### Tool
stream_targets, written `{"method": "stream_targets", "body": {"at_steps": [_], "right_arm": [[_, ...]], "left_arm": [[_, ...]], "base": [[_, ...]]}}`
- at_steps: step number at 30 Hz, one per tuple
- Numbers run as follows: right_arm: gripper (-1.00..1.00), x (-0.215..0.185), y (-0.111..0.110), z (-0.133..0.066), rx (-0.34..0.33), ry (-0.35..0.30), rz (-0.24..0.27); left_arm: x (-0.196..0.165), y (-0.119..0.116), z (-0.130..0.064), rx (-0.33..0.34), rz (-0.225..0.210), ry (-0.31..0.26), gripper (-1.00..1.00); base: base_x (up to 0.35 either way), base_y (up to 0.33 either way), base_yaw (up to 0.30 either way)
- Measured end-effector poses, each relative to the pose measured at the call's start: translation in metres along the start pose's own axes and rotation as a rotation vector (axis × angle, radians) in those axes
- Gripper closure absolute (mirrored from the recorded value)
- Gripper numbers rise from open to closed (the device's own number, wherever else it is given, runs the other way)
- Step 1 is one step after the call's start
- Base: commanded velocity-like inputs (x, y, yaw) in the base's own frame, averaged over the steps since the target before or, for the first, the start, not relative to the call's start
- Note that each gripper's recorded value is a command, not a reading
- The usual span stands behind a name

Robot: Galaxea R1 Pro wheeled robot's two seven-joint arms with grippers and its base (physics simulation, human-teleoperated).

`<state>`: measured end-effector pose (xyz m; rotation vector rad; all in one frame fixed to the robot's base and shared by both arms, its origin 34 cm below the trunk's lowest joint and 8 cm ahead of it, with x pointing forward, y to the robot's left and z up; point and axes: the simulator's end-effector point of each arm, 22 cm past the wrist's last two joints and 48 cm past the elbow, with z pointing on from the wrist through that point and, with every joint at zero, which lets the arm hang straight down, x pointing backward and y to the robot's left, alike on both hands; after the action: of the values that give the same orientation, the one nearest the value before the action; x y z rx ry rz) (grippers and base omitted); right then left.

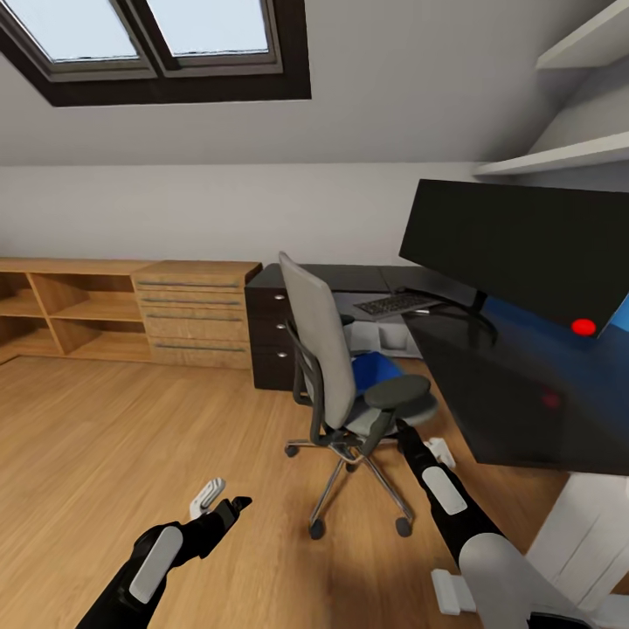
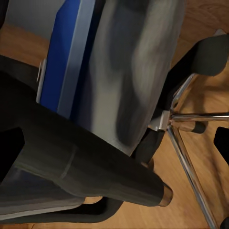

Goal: In the bedroom, organize the workspace by keeping the computer under the desk, ensuring the monitor is on the desk, placing the keyboard on the desk next to the monitor, placing the mouse on the desk next to the keyboard, moving the folder from the swivel chair onto the desk next to the mouse, stacking the notebook on top of the folder with the pen on top of the notebook, and positioning the swivel chair next to the desk.

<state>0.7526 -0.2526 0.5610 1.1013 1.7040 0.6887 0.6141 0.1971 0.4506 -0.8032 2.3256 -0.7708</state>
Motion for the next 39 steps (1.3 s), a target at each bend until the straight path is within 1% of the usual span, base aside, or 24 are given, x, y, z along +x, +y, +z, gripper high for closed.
{"method": "stream_targets", "body": {"at_steps": [6, 14, 18, 20, 23, 25, 26, 27, 29, 34, 37, 39], "right_arm": [[-1.00, 0.000, -0.001, 0.000, 0.002, 0.002, 0.001], [-1.00, 0.003, 0.008, 0.002, -0.011, 0.009, -0.013], [-1.00, 0.018, 0.013, 0.002, -0.021, 0.055, -0.022], [-1.00, 0.028, 0.017, 0.001, -0.030, 0.080, -0.046], [-1.00, 0.060, 0.032, -0.003, -0.062, 0.145, -0.126], [-1.00, 0.075, 0.039, -0.005, -0.077, 0.170, -0.149], [-1.00, 0.090, 0.046, -0.008, -0.090, 0.192, -0.169], [-1.00, 0.099, 0.051, -0.009, -0.100, 0.206, -0.179], [-1.00, 0.132, 0.067, -0.017, -0.135, 0.254, -0.229], [-1.00, 0.170, 0.083, -0.029, -0.188, 0.317, -0.329], [-1.00, 0.176, 0.087, -0.032, -0.207, 0.329, -0.347], [-1.00, 0.177, 0.088, -0.033, -0.214, 0.332, -0.350]], "left_arm": [[0.001, 0.000, 0.000, 0.000, -0.001, 0.001, -1.00], [0.002, -0.001, 0.001, 0.001, -0.003, 0.003, -1.00], [0.002, -0.001, 0.001, 0.001, -0.003, 0.003, -1.00], [0.002, -0.001, 0.001, 0.002, -0.003, 0.003, -1.00], [0.002, -0.001, 0.001, 0.002, -0.003, 0.003, -1.00], [0.002, -0.002, 0.001, 0.003, -0.004, 0.003, -1.00], [0.003, -0.002, 0.001, 0.004, -0.004, 0.004, -1.00], [0.003, -0.002, 0.001, 0.005, -0.005, 0.004, -1.00], [0.003, -0.003, 0.001, 0.006, -0.006, 0.005, -1.00], [0.002, -0.002, 0.001, 0.007, -0.006, 0.004, -1.00], [0.001, -0.002, 0.000, 0.005, -0.005, 0.003, -1.00], [0.001, -0.001, 0.000, 0.005, -0.005, 0.002, -1.00]], "base": [[0.033, 0.000, 0.000], [0.003, 0.000, 0.000], [0.000, 0.000, 0.000], [0.000, 0.000, 0.000], [0.000, 0.000, 0.000], [0.000, 0.000, 0.000], [0.000, 0.000, 0.000], [0.000, 0.000, 0.000], [0.000, 0.000, 0.000], [0.000, 0.000, 0.000], [0.000, 0.000, 0.000], [0.000, 0.000, 0.000]]}}
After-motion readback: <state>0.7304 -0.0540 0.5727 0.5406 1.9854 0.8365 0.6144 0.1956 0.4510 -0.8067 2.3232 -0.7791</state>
